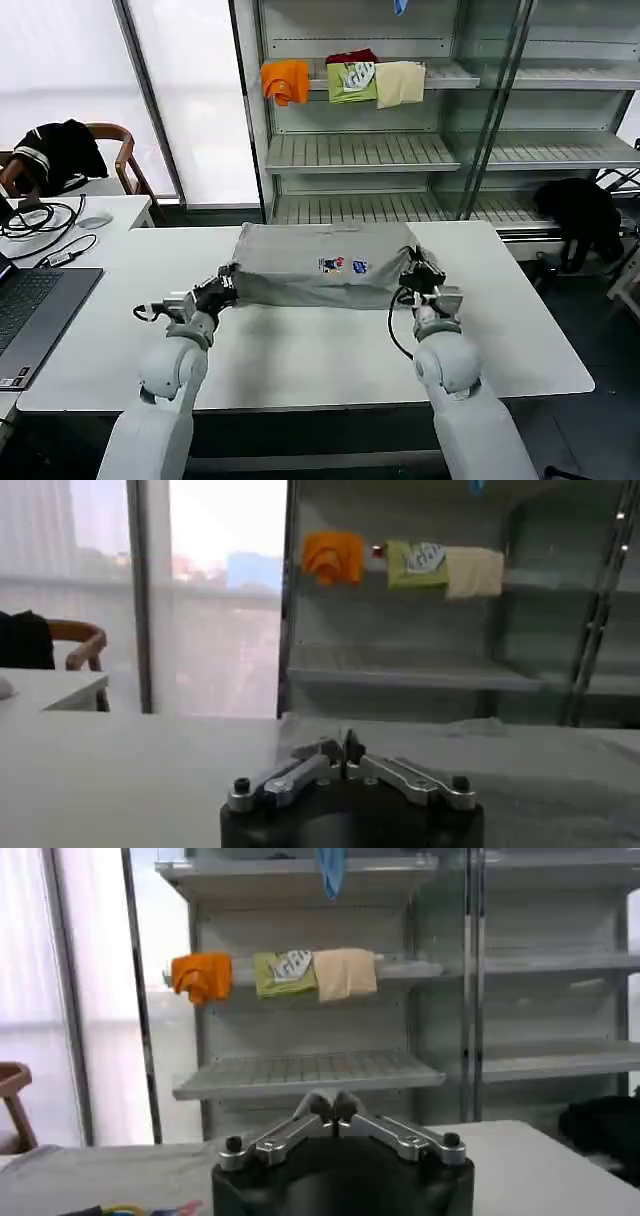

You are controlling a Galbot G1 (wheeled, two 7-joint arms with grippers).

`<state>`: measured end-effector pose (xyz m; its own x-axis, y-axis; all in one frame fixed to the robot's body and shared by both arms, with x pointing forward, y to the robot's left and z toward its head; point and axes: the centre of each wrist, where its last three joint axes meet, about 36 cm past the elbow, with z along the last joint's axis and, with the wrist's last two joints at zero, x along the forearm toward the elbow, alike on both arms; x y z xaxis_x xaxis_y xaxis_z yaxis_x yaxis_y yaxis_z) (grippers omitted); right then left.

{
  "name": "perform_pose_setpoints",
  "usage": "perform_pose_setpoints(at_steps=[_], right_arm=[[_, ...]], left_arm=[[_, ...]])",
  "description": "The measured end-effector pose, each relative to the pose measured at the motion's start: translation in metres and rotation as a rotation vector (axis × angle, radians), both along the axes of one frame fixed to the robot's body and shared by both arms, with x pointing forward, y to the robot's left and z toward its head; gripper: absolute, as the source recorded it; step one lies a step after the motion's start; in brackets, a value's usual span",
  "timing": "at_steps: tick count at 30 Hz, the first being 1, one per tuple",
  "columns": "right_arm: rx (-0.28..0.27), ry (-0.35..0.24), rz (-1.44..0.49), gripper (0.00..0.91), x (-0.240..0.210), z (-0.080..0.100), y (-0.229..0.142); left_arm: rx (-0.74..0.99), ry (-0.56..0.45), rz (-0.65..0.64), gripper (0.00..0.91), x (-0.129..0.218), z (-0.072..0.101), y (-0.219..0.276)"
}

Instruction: Fold and organize the clothes.

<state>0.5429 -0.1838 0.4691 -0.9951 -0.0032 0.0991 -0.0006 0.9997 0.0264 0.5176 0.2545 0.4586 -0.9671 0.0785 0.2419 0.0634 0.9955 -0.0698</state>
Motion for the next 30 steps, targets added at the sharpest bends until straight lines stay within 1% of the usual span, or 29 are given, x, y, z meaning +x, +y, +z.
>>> perform_pose_setpoints(at_steps=[6,7,8,9,10,14,17,23,27,30], right_arm=[[-0.007,0.048,0.0,0.0,0.024,-0.005,0.004],[-0.009,0.059,0.001,0.0,0.026,-0.006,0.004],[-0.014,0.072,0.002,0.0,0.028,-0.008,0.003],[-0.018,0.081,0.003,0.383,0.029,-0.008,0.004],[-0.021,0.091,0.005,0.907,0.031,-0.009,0.004],[-0.025,0.137,0.007,0.907,0.037,-0.012,0.007],[-0.017,0.158,0.001,0.907,0.041,-0.013,0.01],[0.047,0.182,-0.059,0.907,0.053,-0.011,0.02],[0.071,0.196,-0.085,0.907,0.052,-0.011,0.024],[0.079,0.204,-0.106,0.907,0.046,-0.008,0.022]], left_arm=[[0.007,0.034,0.002,0.01,0.018,-0.007,0.004],[0.007,0.039,0.002,0.04,0.02,-0.008,0.005],[0.008,0.043,0.002,0.403,0.022,-0.009,0.005],[0.009,0.05,0.003,0.907,0.023,-0.01,0.005],[0.008,0.054,0.004,0.907,0.025,-0.011,0.005],[0.013,0.073,0.009,0.907,0.032,-0.013,0.004],[0.019,0.087,0.013,0.907,0.034,-0.013,0.003],[0.028,0.105,0.031,0.907,0.035,-0.013,0.002],[0.041,0.113,0.045,0.907,0.032,-0.014,0.0],[0.051,0.115,0.046,0.907,0.027,-0.015,-0.003]])
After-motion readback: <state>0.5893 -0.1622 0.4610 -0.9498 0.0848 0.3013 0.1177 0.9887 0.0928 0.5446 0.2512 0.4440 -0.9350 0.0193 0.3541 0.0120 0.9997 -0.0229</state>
